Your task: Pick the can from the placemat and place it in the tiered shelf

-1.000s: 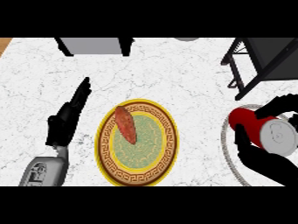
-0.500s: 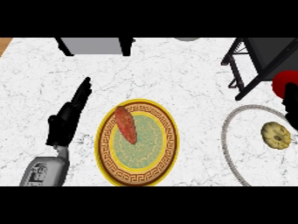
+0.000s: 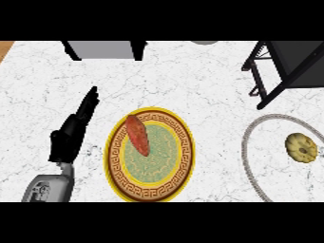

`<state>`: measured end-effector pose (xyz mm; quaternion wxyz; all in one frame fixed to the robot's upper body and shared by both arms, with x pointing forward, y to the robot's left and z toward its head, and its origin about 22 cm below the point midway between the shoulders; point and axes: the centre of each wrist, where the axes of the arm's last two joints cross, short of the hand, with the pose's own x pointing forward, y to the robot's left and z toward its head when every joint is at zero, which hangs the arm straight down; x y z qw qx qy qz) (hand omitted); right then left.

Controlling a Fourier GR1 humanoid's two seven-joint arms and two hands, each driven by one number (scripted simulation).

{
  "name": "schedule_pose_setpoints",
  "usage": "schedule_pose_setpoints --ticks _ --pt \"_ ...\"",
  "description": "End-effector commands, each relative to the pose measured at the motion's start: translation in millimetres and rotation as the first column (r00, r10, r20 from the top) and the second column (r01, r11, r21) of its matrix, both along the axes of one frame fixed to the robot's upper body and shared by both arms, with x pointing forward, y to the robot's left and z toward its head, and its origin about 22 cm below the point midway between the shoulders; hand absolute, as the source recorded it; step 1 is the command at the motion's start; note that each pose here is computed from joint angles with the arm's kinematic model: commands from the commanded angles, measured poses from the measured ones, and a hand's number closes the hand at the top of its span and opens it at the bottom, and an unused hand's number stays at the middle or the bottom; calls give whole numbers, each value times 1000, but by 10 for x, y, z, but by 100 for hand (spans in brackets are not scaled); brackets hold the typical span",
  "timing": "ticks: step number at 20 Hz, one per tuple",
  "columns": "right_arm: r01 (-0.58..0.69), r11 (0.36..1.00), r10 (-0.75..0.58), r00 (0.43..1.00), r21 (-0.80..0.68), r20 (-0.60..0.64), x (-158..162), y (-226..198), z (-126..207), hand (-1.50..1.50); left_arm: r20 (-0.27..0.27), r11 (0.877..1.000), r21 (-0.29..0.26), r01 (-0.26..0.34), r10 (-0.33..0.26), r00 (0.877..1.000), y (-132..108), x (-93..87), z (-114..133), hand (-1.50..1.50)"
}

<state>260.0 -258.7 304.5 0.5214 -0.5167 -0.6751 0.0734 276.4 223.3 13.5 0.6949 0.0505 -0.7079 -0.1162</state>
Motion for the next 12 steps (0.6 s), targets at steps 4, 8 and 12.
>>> schedule_pose_setpoints --ticks 4,8,12 --pt "31 999 -30 999 -40 13 211 -248 209 150 -1 1000 2 12 -12 1000 -82 75 -14 0" --pt "60 989 -52 997 -137 58 374 -343 161 150 3 1000 8 -3 3 1000 115 233 40 0" --pt "52 989 -43 997 -137 66 454 -451 8 150 8 1000 -8 2 -2 1000 -106 48 12 0"
